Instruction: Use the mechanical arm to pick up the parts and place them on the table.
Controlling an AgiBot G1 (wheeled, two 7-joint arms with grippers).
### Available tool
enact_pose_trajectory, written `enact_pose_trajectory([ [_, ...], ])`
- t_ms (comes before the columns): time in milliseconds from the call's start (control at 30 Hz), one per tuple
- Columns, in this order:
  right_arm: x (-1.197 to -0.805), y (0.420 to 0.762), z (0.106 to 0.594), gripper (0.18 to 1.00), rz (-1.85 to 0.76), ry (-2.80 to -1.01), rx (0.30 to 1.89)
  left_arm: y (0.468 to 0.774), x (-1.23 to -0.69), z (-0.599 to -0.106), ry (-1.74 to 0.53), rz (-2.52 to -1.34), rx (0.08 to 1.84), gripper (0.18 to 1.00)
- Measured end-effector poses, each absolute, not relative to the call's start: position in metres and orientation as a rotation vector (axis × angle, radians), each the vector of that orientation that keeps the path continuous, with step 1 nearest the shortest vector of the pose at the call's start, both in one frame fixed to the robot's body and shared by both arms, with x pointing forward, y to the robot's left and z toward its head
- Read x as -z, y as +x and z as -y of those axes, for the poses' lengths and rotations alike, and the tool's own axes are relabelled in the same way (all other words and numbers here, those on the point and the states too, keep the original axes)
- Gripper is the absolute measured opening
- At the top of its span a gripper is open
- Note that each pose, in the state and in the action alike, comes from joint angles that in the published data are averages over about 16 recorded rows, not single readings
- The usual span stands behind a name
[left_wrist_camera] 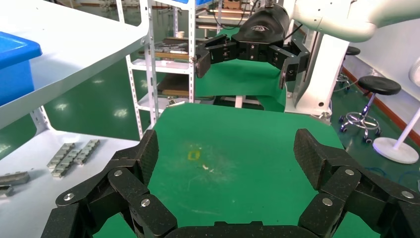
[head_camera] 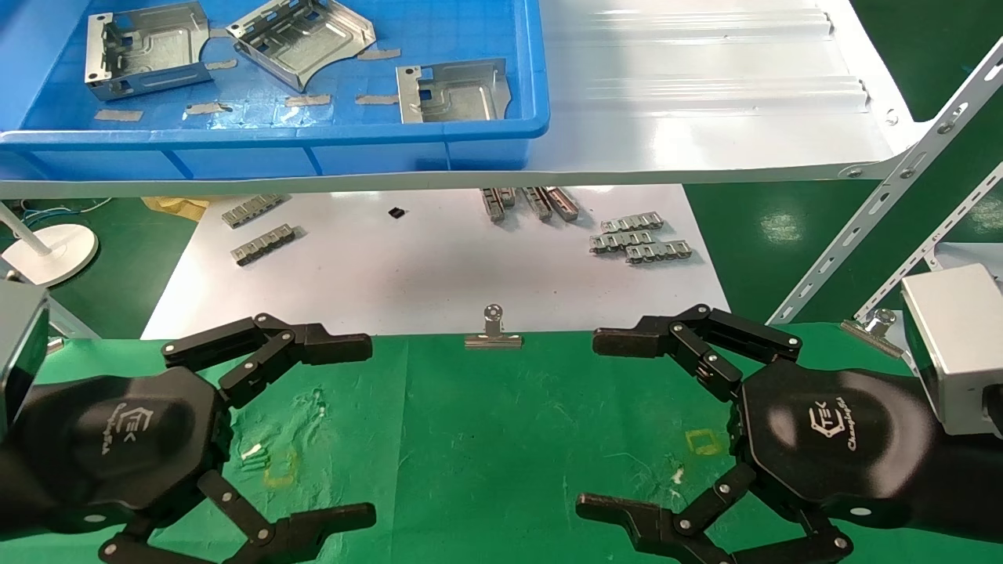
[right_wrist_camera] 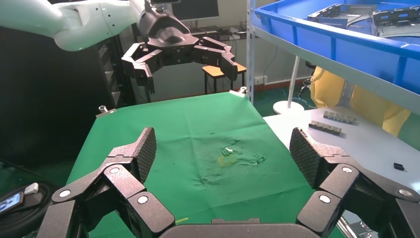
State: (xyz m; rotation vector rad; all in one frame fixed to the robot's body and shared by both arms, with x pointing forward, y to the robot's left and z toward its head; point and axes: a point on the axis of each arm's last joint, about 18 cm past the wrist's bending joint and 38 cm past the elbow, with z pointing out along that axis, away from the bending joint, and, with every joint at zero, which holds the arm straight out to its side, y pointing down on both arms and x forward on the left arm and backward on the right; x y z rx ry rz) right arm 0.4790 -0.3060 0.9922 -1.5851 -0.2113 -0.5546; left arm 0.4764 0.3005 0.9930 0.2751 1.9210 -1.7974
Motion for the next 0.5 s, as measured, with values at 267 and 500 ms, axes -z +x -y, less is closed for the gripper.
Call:
enact_pose_trajectory([
  [267, -0.9922, 0.479, 0.306, 0.999, 0.211, -1.585, 0.555, 0.4764, -0.993, -0.3005, 0.275, -1.921, 1.797, 1.001],
  [500, -0.9922, 0.479, 0.306, 0.985, 0.211, -1.585, 0.555, 0.4764, -0.993, -0.3005, 0.275, -1.921, 1.797, 1.001],
])
